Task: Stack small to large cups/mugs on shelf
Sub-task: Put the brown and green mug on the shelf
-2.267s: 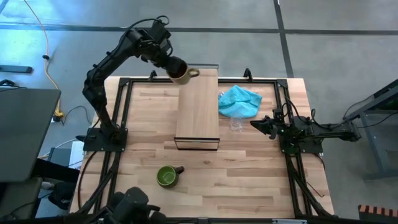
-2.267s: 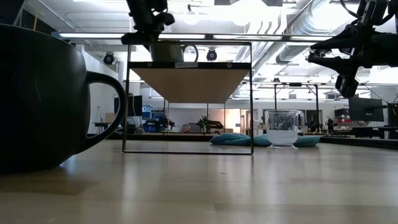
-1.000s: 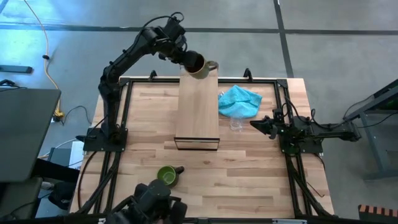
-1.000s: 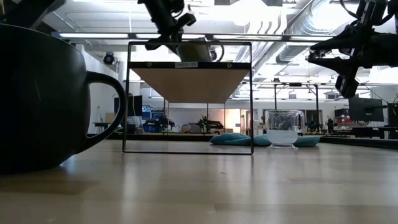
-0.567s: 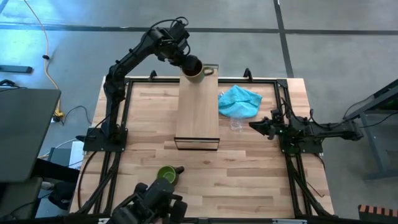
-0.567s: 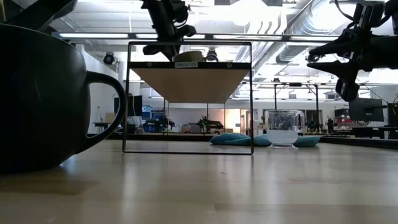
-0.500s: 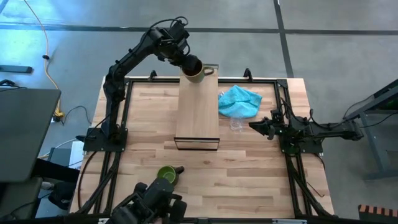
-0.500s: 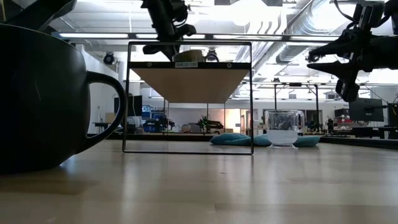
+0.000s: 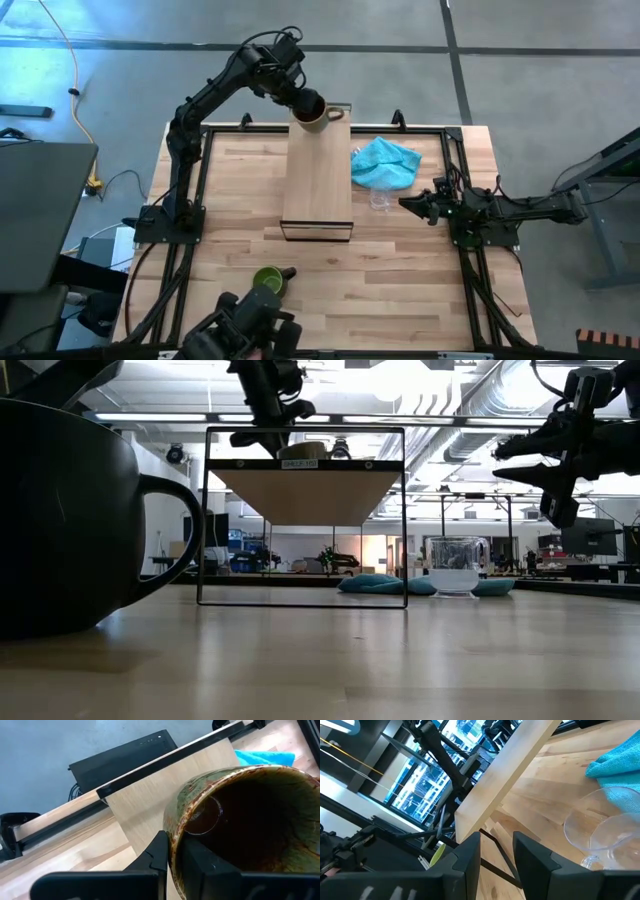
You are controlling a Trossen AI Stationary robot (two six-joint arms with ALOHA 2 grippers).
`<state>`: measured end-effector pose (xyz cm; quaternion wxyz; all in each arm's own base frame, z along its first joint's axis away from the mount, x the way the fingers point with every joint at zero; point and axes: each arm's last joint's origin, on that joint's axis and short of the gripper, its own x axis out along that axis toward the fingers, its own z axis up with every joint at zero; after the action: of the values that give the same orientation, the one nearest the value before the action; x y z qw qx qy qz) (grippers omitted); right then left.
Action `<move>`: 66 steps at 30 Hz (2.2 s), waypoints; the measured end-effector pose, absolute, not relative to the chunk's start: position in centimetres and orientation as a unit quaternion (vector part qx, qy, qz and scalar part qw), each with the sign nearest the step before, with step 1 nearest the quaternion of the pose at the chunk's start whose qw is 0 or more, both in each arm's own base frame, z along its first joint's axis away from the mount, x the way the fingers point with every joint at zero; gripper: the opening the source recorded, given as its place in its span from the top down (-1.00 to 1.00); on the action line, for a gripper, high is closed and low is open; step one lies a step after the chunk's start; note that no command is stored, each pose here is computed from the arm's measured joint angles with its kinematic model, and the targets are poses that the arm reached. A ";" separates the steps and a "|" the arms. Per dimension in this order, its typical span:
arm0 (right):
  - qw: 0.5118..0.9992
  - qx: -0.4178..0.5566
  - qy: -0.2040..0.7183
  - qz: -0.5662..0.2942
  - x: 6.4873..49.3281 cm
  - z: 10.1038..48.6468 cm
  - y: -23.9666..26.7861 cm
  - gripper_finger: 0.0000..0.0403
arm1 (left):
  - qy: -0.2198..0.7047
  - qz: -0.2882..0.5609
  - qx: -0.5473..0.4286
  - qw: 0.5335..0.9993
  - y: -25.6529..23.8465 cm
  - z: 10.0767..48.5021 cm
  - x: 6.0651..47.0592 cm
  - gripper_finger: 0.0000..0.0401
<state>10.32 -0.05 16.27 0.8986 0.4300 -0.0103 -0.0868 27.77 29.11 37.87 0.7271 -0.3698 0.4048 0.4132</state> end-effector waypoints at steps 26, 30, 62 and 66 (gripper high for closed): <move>0.899 0.430 -0.009 -0.085 10.3 16.3 0.0 0.47 | 0.403 0.407 -0.395 0.718 28.9 37.8 27.7 0.94; 0.899 0.430 -0.009 -0.085 10.3 16.3 0.0 0.47 | 0.403 0.406 -0.398 0.717 28.9 37.8 27.7 0.94; 0.899 0.430 -0.010 -0.086 10.3 16.3 0.0 0.47 | 0.410 0.401 -0.404 0.713 29.5 36.7 28.4 0.93; 0.899 0.430 -0.010 -0.086 10.3 16.3 0.0 0.47 | 0.408 0.398 -0.405 0.715 29.5 36.7 28.4 0.83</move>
<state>10.32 -0.04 16.27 0.8986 0.4301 -0.0098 -0.0859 28.41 29.54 36.71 0.7148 -0.4048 0.4080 0.3983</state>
